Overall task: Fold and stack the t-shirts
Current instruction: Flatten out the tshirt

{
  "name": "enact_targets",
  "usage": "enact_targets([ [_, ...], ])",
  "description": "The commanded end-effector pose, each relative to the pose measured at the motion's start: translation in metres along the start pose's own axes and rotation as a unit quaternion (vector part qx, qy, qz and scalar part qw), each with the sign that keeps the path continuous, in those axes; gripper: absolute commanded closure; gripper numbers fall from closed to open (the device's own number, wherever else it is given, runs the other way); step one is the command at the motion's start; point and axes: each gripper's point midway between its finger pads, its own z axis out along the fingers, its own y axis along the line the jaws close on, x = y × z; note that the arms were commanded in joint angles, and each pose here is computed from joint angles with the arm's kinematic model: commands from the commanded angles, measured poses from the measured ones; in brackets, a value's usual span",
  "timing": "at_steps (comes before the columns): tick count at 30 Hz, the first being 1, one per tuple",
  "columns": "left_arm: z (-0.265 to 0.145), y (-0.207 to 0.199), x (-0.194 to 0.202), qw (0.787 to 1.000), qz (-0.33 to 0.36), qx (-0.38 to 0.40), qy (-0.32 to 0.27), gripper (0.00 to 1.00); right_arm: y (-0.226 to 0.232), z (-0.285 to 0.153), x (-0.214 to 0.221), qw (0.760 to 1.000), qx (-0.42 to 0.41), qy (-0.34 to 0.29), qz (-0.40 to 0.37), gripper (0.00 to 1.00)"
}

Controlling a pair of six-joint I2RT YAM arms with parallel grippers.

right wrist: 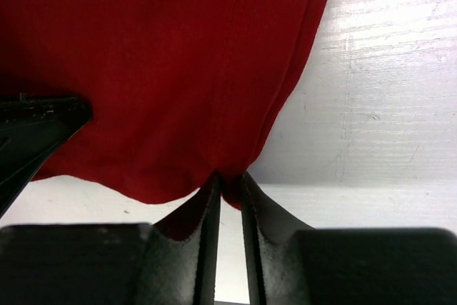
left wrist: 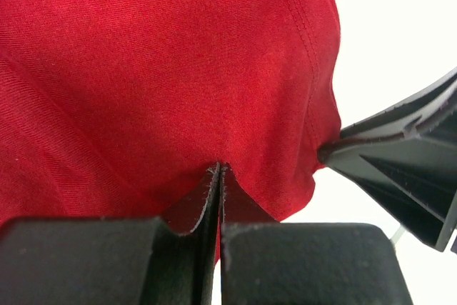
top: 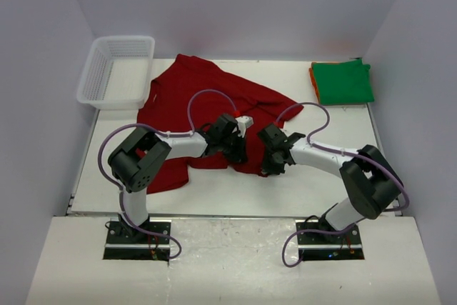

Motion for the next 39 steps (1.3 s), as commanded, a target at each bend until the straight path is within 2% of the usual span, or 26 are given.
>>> enact_targets([
  [1, -0.008, 0.004, 0.014, 1.000, -0.006, -0.001, 0.018, 1.00, -0.046, 0.013, 0.044, 0.993, 0.094, 0.073, -0.013, 0.83],
  [8, -0.010, 0.007, 0.008, 1.000, -0.007, 0.008, 0.006, 1.00, -0.044, 0.005, 0.043, 0.993, 0.099, 0.067, -0.016, 1.00],
  [11, -0.012, 0.010, 0.005, 1.000, -0.003, -0.002, 0.001, 1.00, -0.042, -0.002, 0.035, 0.995, 0.095, 0.041, -0.010, 1.00],
  [14, -0.026, 0.024, -0.009, 0.997, -0.001, -0.073, -0.033, 0.99, -0.039, -0.010, 0.022, 0.996, 0.090, 0.004, 0.001, 1.00],
  [15, -0.033, 0.028, -0.015, 0.994, 0.001, -0.098, -0.044, 0.94, -0.039, -0.012, 0.018, 0.996, 0.089, -0.006, 0.002, 1.00],
  [16, -0.049, 0.025, -0.023, 0.991, -0.002, -0.122, -0.057, 0.83, -0.041, -0.017, 0.009, 0.995, 0.094, -0.029, 0.004, 1.00],
  [17, -0.062, 0.039, -0.034, 0.981, -0.007, -0.176, -0.083, 0.77, -0.040, -0.019, 0.005, 0.995, 0.092, -0.039, 0.005, 1.00],
  [19, -0.095, 0.038, -0.049, 0.969, -0.025, -0.216, -0.113, 0.64, -0.034, -0.023, -0.004, 0.995, 0.082, -0.058, -0.004, 1.00],
  [20, -0.112, 0.048, -0.057, 0.956, -0.032, -0.258, -0.137, 0.49, -0.031, -0.025, -0.016, 0.993, 0.082, -0.079, -0.008, 1.00],
  [22, -0.144, 0.049, -0.061, 0.942, -0.059, -0.289, -0.161, 0.33, -0.032, -0.029, -0.031, 0.990, 0.096, -0.099, -0.019, 1.00],
  [24, -0.172, 0.054, -0.060, 0.926, -0.086, -0.319, -0.182, 0.29, -0.025, -0.034, -0.050, 0.988, 0.098, -0.115, -0.028, 1.00],
  [26, -0.186, 0.062, -0.054, 0.918, -0.110, -0.333, -0.186, 0.32, -0.013, -0.041, -0.068, 0.987, 0.086, -0.132, -0.042, 1.00],
  [27, -0.190, 0.066, -0.047, 0.912, -0.142, -0.337, -0.188, 0.38, -0.011, -0.041, -0.074, 0.986, 0.086, -0.133, -0.048, 1.00],
  [28, -0.197, 0.081, -0.033, 0.905, -0.164, -0.352, -0.175, 0.59, -0.010, -0.043, -0.082, 0.985, 0.087, -0.138, -0.049, 1.00],
  [30, -0.195, 0.090, -0.014, 0.905, -0.205, -0.344, -0.141, 0.80, -0.001, -0.050, -0.101, 0.985, 0.076, -0.148, -0.054, 1.00],
  [31, -0.194, 0.103, 0.006, 0.902, -0.227, -0.351, -0.106, 0.91, -0.005, -0.053, -0.112, 0.984, 0.076, -0.152, -0.045, 1.00],
  [33, -0.196, 0.113, 0.021, 0.892, -0.237, -0.376, -0.085, 0.91, -0.004, -0.060, -0.132, 0.982, 0.073, -0.166, -0.042, 1.00],
  [36, -0.204, 0.133, 0.049, 0.865, -0.233, -0.443, -0.038, 0.78, -0.015, -0.063, -0.160, 0.984, 0.060, -0.168, -0.015, 1.00],
  [39, -0.204, 0.140, 0.053, 0.853, -0.235, -0.466, -0.024, 0.78, -0.024, -0.067, -0.184, 0.983, 0.055, -0.177, 0.005, 1.00],
])
